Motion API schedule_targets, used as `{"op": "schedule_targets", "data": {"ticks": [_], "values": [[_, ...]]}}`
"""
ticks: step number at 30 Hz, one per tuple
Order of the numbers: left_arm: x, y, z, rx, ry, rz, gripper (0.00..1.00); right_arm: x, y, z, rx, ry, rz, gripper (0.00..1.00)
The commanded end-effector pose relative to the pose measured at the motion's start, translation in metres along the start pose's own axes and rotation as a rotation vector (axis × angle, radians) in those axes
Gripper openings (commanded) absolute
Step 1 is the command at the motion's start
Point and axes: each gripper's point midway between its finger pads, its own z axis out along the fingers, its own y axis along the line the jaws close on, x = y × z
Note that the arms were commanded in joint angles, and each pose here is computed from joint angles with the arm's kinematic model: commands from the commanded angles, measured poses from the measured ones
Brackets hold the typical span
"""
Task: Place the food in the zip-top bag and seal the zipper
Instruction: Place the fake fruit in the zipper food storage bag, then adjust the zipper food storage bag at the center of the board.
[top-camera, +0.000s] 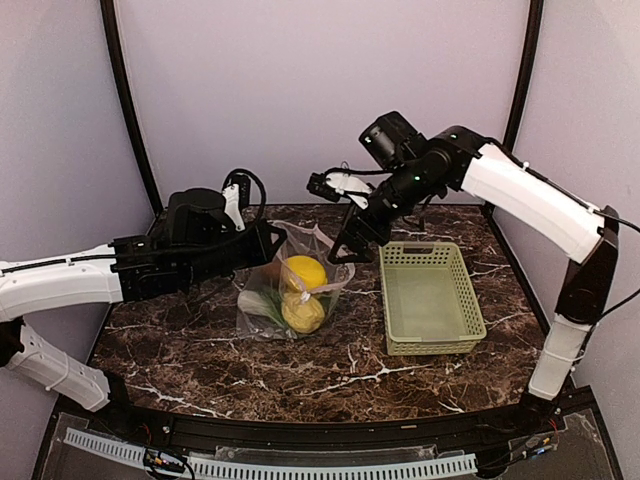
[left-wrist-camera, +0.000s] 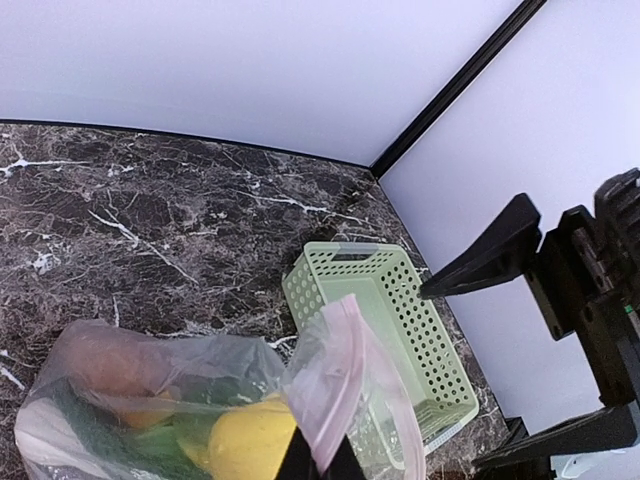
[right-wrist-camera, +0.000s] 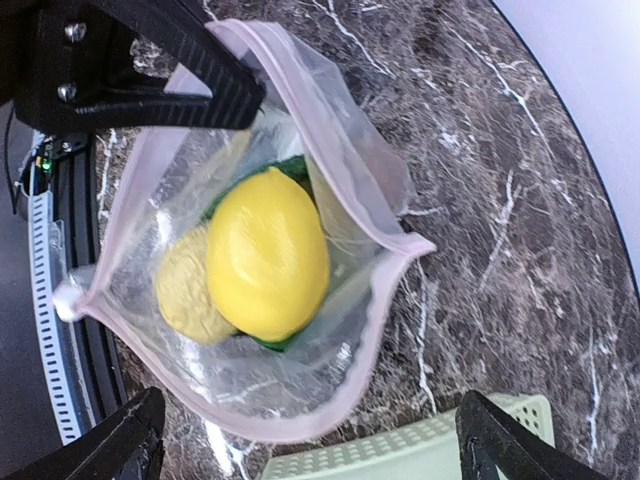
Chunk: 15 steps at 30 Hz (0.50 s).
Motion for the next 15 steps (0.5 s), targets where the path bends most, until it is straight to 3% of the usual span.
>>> {"op": "schedule_targets", "data": {"ticks": [1,4,11,15], "values": [[-0.016,-0.008,-0.012,0.034,-0.063,-0.005,0.01,0.016,-0.034,-0.011,0.21,0.022,0.008,0.99],[-0.015,-0.008,-0.011,0.036,-0.061,0.003,0.01,0.025,-0.043,-0.011,0.179,0.017,0.083,0.97],[-0.014,-0.008,-0.009,0.036,-0.055,0.006,0.01,0.039,-0.014,0.021,-0.071,0.047,0.162,0.59],[-0.013,-0.008,-0.01,0.034,-0.051,0.007,0.01,0.044,-0.006,0.033,-0.139,0.061,0.186,0.55]]}}
